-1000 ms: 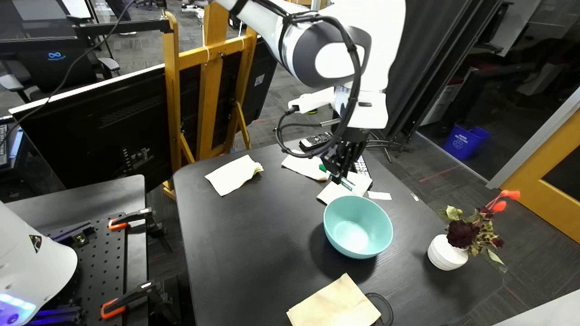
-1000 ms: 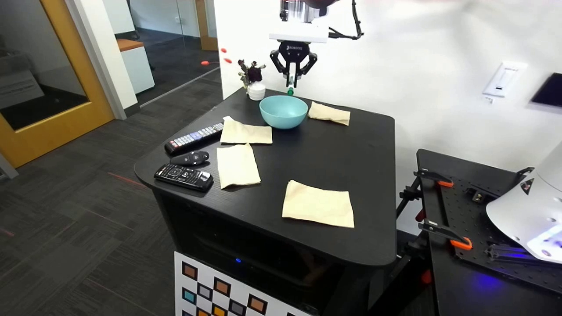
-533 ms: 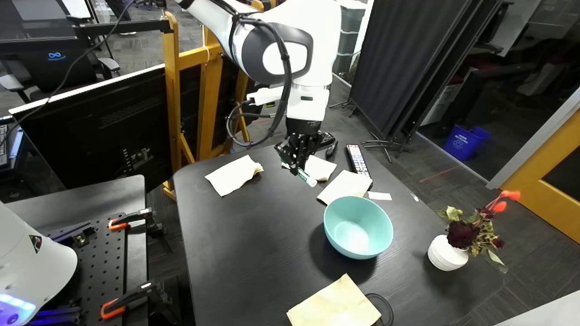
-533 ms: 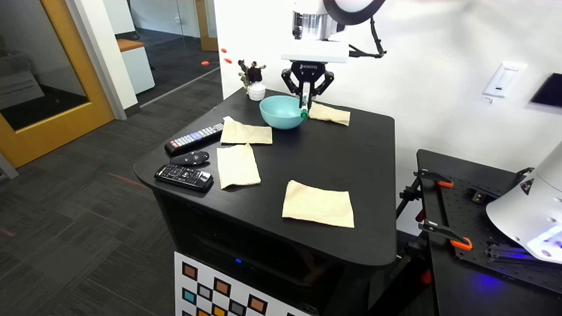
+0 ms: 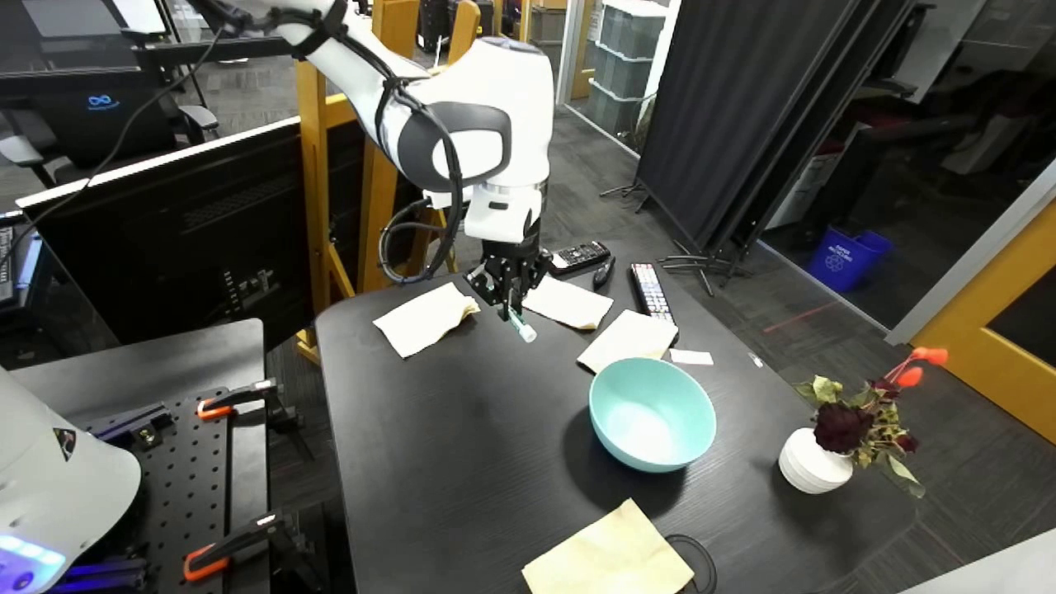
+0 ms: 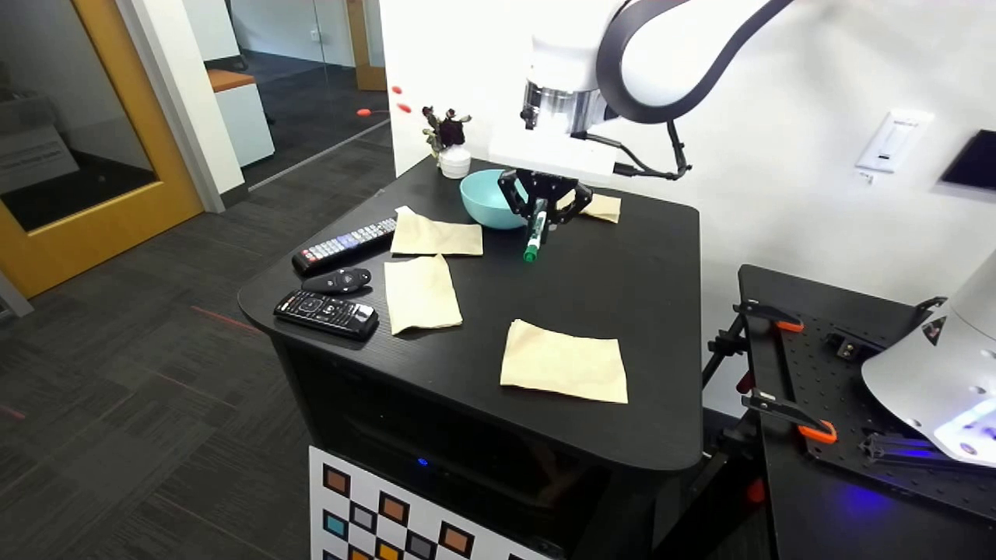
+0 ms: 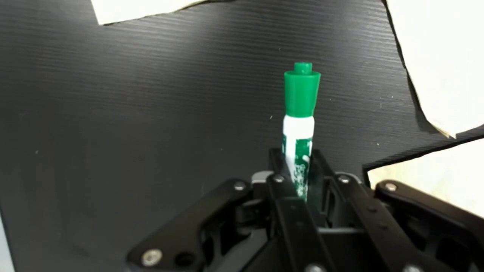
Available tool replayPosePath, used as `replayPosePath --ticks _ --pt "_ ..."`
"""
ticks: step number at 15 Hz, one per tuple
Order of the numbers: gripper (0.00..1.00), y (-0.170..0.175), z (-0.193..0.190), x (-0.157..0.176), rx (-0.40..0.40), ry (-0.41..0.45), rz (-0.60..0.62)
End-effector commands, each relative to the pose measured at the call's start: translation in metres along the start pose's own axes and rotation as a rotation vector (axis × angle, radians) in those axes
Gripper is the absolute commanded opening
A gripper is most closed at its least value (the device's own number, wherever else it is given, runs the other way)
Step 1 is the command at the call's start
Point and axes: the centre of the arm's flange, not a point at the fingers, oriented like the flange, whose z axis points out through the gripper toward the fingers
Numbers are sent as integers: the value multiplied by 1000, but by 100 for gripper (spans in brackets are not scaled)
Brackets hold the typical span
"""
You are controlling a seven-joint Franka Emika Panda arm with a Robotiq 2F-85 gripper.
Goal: Remove the marker from the bowl and put it on the table
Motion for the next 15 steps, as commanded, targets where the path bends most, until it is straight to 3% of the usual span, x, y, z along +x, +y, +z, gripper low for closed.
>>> replayPosePath --ticks 1,14,15 --pt "5 -4 24 -14 17 -2 88" --pt "5 -49 81 -28 -14 -59 226" --pt "16 -50 82 -29 -16 -58 226"
